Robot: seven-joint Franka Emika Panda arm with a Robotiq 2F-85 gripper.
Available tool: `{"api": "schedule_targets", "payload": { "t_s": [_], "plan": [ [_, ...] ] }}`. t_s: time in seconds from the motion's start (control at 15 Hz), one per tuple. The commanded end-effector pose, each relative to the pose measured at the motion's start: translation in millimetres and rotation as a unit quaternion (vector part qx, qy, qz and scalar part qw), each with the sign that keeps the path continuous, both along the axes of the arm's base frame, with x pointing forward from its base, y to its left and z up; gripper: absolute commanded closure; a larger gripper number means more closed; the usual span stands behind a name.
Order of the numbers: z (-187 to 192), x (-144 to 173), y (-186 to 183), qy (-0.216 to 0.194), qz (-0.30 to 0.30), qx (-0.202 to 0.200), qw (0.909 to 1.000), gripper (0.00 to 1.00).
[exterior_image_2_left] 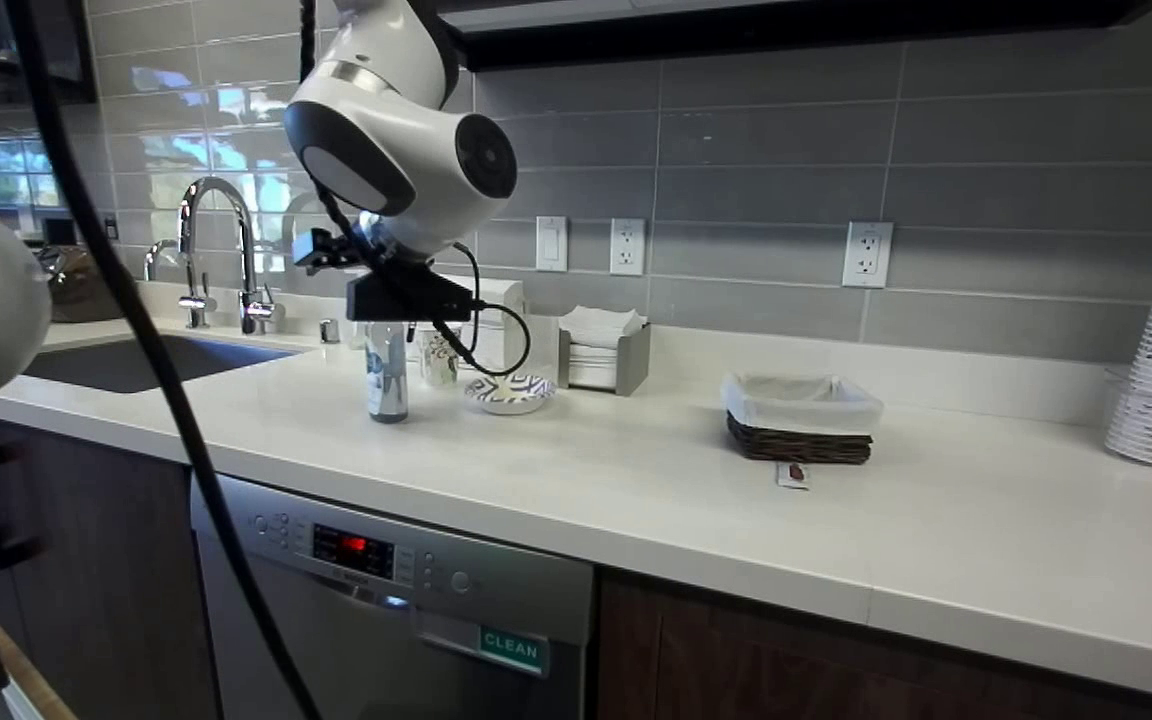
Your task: Pour some contents from the bottle into the cup
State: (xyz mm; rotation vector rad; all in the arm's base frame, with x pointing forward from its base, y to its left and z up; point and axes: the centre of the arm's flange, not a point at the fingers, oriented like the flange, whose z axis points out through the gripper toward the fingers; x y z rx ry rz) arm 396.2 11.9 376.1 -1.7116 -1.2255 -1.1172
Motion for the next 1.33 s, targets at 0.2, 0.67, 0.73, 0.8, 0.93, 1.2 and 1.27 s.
{"api": "schedule_targets", "payload": {
  "t_s": [0.2,0.67,0.73,0.8,0.93,1.2,1.27],
  "plan": [
    [-41.2,13.6,-10.3,0.009,-0.029,-0.047,0.9985,0.00],
    [-31.0,2.8,-12.0,0.014,-0.013,-0.036,0.9991,0.00],
    [-30.9,2.8,-12.1,0.014,-0.013,-0.036,0.9991,0.00],
    [-36.3,6.4,-11.4,0.015,-0.005,-0.033,0.9993,0.00],
    [-44.4,9.9,-9.8,0.009,0.013,-0.006,0.9999,0.00],
    [-57.2,12.5,-9.8,-0.018,0.017,0.017,0.9995,0.00],
    [-60.1,12.9,-11.2,-0.025,0.007,0.015,0.9996,0.00]
  ]
}}
